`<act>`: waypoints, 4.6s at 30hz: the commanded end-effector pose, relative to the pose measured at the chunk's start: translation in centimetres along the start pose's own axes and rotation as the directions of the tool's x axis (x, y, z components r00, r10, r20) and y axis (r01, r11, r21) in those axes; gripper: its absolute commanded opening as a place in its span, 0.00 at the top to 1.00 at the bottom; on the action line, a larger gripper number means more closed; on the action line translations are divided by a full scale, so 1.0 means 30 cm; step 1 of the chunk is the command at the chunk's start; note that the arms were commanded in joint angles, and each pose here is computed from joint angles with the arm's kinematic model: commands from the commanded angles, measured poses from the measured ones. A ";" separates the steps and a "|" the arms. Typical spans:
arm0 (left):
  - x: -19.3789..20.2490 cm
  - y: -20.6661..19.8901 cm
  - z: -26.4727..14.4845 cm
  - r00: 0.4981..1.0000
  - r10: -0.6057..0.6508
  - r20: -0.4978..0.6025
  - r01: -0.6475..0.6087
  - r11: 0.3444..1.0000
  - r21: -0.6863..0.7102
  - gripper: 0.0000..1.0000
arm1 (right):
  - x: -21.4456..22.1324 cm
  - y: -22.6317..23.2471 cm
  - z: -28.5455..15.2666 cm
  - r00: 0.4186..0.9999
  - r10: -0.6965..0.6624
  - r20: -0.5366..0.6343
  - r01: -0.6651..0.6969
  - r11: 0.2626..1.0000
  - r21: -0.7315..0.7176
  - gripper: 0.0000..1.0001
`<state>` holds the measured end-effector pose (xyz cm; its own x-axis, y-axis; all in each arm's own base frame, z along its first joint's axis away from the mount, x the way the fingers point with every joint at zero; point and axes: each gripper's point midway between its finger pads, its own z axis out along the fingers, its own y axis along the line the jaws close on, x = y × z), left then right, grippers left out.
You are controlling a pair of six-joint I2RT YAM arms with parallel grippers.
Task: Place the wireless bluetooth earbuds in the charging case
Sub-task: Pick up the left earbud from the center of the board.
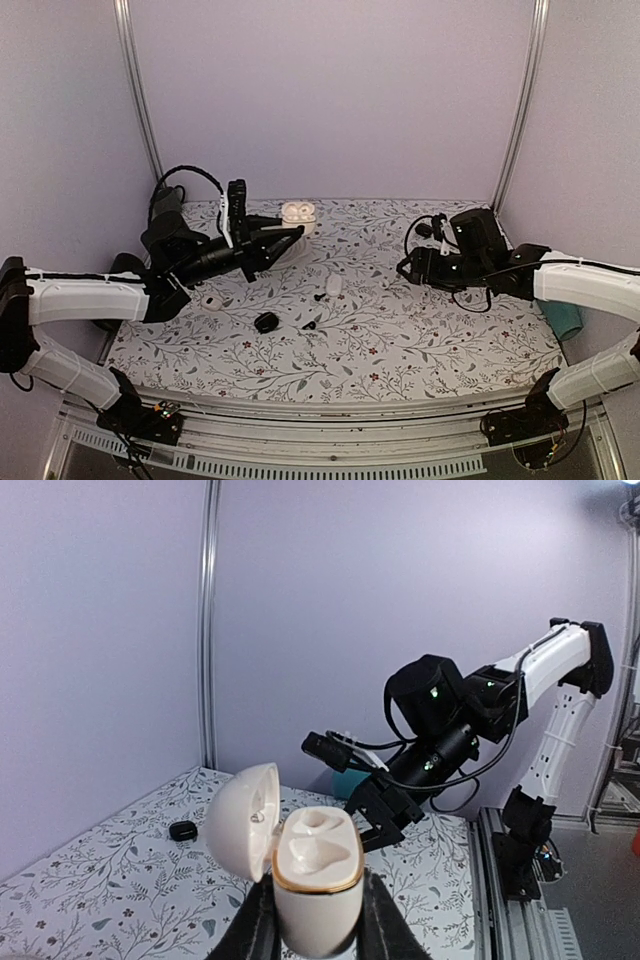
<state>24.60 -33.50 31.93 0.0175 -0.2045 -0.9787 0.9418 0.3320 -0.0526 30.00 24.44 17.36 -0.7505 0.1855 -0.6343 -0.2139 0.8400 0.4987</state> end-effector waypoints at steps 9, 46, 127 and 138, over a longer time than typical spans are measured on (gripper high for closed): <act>-0.032 -0.045 -0.027 0.999 0.001 0.043 -0.002 1.000 0.032 1.00 | 0.189 -0.273 0.118 0.957 0.264 -0.121 -0.211 0.919 0.334 0.34; -0.041 -0.039 -0.046 1.000 0.021 0.020 -0.021 1.000 0.008 1.00 | 0.210 -0.335 0.318 0.894 0.431 -0.123 -0.365 0.860 0.357 0.54; -0.001 -0.037 -0.011 0.998 -0.050 -0.024 0.051 0.998 0.038 1.00 | 0.198 -0.291 0.316 0.880 -0.075 -0.470 0.281 0.879 0.386 0.71; -0.003 -0.038 -0.012 0.998 -0.050 -0.029 0.051 0.998 0.038 1.00 | 0.219 -0.308 0.325 0.871 -0.074 -0.486 0.295 0.870 0.396 0.71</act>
<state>23.63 -33.25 30.74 -0.0571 -0.1797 -0.9821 0.9476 0.2998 -0.1100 32.87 22.60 2.02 -0.9468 -0.1490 -0.2854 -0.1602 0.9869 0.0163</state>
